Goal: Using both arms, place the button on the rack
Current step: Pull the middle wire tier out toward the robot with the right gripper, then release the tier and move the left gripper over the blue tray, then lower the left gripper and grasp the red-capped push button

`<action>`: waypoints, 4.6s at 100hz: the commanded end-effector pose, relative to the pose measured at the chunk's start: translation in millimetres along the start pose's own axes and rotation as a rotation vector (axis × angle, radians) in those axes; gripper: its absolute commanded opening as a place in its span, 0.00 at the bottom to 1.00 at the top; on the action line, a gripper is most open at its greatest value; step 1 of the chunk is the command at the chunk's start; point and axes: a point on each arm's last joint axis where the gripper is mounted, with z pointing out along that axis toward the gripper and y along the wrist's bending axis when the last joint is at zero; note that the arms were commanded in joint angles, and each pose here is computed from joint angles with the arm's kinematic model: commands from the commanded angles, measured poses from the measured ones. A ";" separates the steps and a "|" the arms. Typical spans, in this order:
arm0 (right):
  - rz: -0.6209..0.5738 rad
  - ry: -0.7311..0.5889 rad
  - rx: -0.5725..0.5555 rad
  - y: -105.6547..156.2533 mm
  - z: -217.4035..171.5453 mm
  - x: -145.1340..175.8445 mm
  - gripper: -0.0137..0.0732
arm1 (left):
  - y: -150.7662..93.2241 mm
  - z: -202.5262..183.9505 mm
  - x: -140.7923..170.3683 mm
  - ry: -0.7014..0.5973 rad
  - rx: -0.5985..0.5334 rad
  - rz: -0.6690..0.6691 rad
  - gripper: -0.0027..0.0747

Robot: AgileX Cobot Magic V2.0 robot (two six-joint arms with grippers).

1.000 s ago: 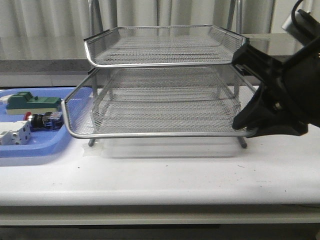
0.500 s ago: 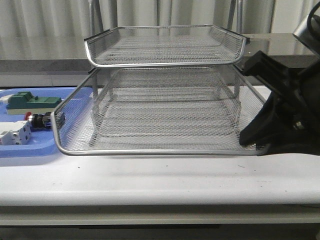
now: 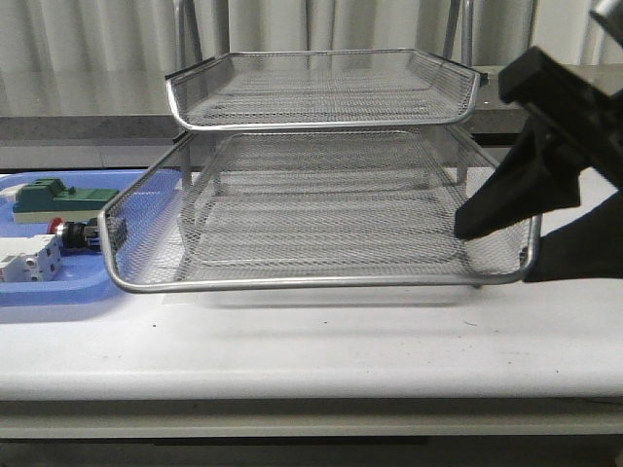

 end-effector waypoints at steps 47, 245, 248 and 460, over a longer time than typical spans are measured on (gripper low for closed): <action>-0.290 -0.064 0.358 -3.0 -125.5 -33.8 0.65 | -0.6 -2.2 5.4 -0.065 0.017 -0.011 0.01; -0.416 -0.258 0.405 16.1 -171.6 -21.4 0.08 | 0.0 -2.0 1.8 -0.046 0.006 -0.070 0.01; -0.416 -0.258 0.405 16.1 -171.6 -21.4 0.08 | 0.3 -1.9 0.1 -0.027 0.000 -0.087 0.01; -0.416 -0.258 0.405 16.1 -171.6 -21.4 0.08 | 1.4 294.5 -105.6 0.928 0.053 0.455 0.83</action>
